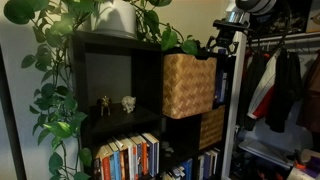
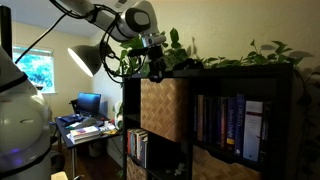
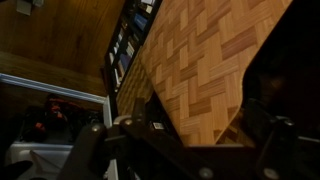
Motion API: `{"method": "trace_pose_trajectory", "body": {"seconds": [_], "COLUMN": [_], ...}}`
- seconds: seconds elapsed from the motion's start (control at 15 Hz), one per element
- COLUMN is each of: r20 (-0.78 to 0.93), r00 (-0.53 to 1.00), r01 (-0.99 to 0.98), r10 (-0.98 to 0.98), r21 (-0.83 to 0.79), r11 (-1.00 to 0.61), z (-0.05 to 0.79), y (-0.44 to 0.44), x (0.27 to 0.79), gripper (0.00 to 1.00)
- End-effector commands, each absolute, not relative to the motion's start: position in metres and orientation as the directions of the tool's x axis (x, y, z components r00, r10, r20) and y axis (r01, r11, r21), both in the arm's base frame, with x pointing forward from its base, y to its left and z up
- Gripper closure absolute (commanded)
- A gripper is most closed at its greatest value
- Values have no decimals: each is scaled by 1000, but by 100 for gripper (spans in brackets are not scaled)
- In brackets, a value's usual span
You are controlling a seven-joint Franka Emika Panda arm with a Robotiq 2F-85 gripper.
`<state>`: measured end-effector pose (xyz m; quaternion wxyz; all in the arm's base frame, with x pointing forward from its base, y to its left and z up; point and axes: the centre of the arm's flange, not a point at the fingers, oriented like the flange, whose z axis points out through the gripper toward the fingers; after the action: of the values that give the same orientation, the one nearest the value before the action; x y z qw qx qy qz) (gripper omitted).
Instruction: Open the top middle section of the cupboard, put a sock inside it then close it
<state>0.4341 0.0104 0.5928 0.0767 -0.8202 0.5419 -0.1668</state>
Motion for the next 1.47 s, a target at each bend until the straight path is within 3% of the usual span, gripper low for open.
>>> {"method": "trace_pose_trajectory", "body": {"seconds": [0.0,0.87,1.4], "r20": [234,463,591], "r00": [352,370,437], "r01": [-840,-630,-536], "r10": [-906,-806,-678], "r21": [-348,-512,-434], "r11": [-417,-584,-724], "z": [612,667,659], "y": [7,6,6], "x": [429,497,535], "gripper": [0,0,0]}}
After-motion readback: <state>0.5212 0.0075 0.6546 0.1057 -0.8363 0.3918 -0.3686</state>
